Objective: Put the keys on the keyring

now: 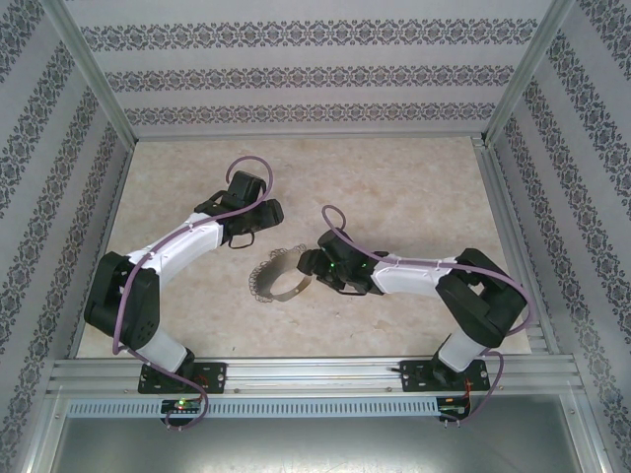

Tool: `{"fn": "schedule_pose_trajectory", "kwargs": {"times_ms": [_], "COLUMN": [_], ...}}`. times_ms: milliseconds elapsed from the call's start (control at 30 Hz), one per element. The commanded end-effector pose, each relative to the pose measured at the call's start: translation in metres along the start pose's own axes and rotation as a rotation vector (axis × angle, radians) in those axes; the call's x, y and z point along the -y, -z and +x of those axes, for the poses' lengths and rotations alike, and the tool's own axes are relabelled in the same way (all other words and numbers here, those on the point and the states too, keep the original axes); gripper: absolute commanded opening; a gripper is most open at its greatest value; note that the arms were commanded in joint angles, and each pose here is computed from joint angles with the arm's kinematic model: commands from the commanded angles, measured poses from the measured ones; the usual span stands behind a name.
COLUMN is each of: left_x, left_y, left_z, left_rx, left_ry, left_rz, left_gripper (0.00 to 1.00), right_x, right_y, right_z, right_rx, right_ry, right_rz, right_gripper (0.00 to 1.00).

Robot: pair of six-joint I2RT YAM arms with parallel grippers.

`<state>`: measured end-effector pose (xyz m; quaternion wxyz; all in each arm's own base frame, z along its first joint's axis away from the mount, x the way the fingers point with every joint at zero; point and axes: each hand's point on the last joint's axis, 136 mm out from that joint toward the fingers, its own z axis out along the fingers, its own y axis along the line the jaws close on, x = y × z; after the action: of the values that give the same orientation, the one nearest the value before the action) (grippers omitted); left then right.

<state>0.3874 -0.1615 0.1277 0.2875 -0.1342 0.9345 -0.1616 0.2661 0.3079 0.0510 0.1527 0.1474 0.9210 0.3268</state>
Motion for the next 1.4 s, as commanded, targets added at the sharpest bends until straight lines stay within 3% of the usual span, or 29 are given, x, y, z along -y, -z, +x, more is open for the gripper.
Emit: {"fn": "schedule_pose_trajectory", "kwargs": {"times_ms": [0, 800, 1367], "left_x": [0.008, 0.007, 0.007], "left_y": [0.014, 0.014, 0.012], "left_z": [-0.017, -0.014, -0.009], "left_rx": [0.050, 0.043, 0.025], "left_ry": [0.016, 0.025, 0.023], "left_rz": [0.033, 0.034, 0.043], "left_gripper": [0.67, 0.68, 0.68], "right_x": [-0.003, -0.006, -0.032], "right_y": [0.001, -0.029, -0.021], "right_z": [-0.004, -0.017, -0.035], "right_rx": [0.019, -0.010, -0.006], "right_ry": [0.018, 0.005, 0.040], "right_rz": [0.011, 0.001, -0.058], "right_gripper": [0.64, 0.64, 0.63]}}
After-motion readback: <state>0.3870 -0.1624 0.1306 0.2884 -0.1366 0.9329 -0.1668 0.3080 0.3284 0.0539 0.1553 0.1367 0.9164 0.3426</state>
